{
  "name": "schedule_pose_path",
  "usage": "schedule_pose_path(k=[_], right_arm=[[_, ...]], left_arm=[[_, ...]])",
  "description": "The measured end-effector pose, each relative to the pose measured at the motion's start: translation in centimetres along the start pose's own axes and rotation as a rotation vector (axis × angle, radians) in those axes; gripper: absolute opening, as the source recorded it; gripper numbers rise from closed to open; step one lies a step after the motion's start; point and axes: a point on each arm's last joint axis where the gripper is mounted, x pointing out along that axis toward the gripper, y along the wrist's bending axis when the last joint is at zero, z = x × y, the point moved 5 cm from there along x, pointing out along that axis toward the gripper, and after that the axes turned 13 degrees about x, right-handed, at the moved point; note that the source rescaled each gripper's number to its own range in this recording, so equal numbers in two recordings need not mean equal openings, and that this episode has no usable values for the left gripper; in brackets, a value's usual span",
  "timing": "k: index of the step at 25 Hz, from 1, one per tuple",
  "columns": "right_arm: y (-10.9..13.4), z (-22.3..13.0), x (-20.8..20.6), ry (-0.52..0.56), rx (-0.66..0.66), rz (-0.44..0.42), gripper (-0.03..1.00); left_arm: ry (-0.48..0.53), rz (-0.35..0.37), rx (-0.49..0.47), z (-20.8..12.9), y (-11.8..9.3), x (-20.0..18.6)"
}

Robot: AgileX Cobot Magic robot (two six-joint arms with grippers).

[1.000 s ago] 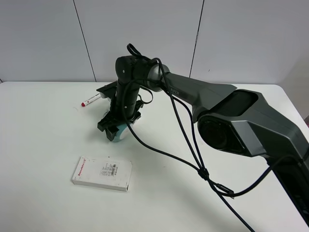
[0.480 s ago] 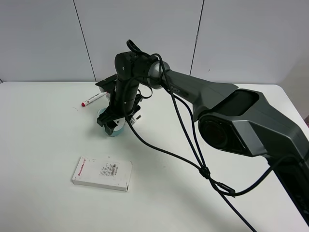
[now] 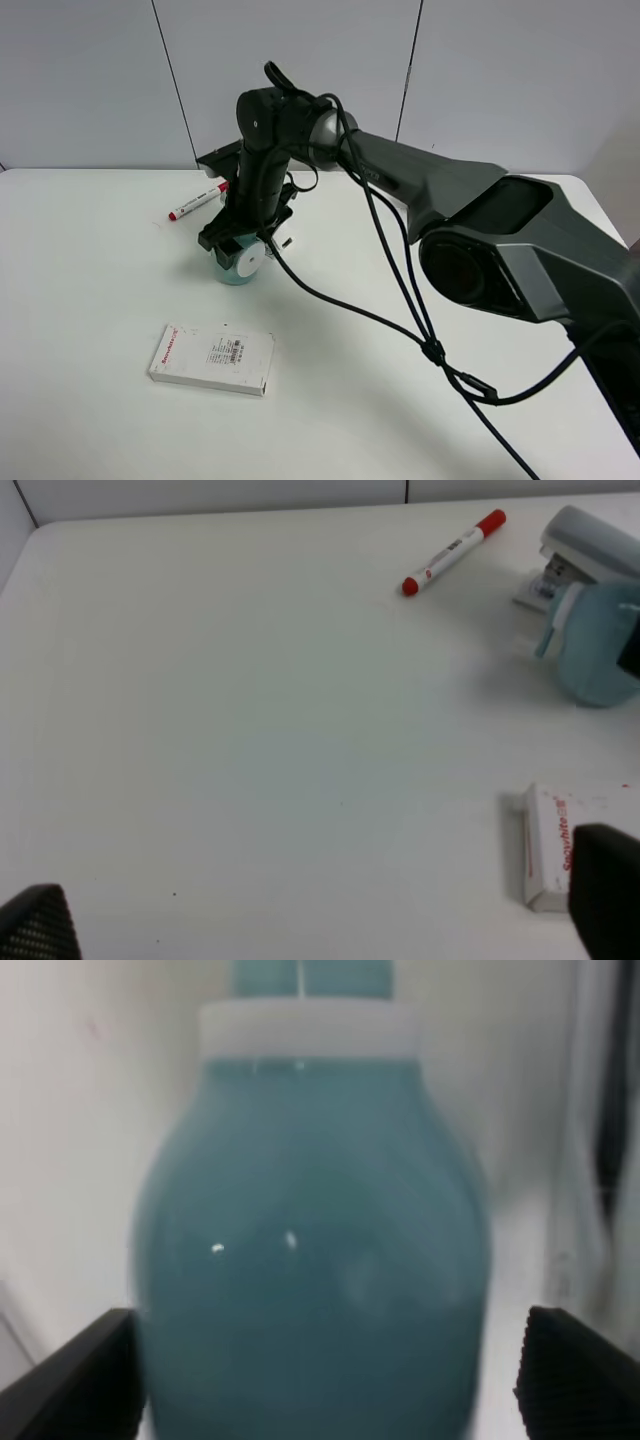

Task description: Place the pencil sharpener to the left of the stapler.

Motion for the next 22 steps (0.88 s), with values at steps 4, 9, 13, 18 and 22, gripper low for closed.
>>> schedule_pose_path(k=[4, 9, 13, 18, 22], right_arm=[[1.6, 1.1, -5.8, -0.111, -0.048, -0.017, 0.18], [2.8, 1.6, -16.1, -0.307, -0.087, -0.090, 0.18], [2.4, 0.4, -25.2, -0.476, -0.086, -0.168, 0.18], [-1.1, -4.3, -35.4, -0.637, -0.007, -0.315, 0.18], [-5.5, -10.3, -40.9, -0.694, 0.123, -0.422, 0.18]], left_arm=[[0.000, 0.000, 0.000, 0.0, 0.0, 0.0], [0.000, 0.000, 0.000, 0.0, 0.0, 0.0], [-0.001, 0.000, 0.000, 0.0, 0.0, 0.0], [-0.001, 0.000, 0.000, 0.0, 0.0, 0.0], [-0.001, 0.000, 0.000, 0.0, 0.0, 0.0]])
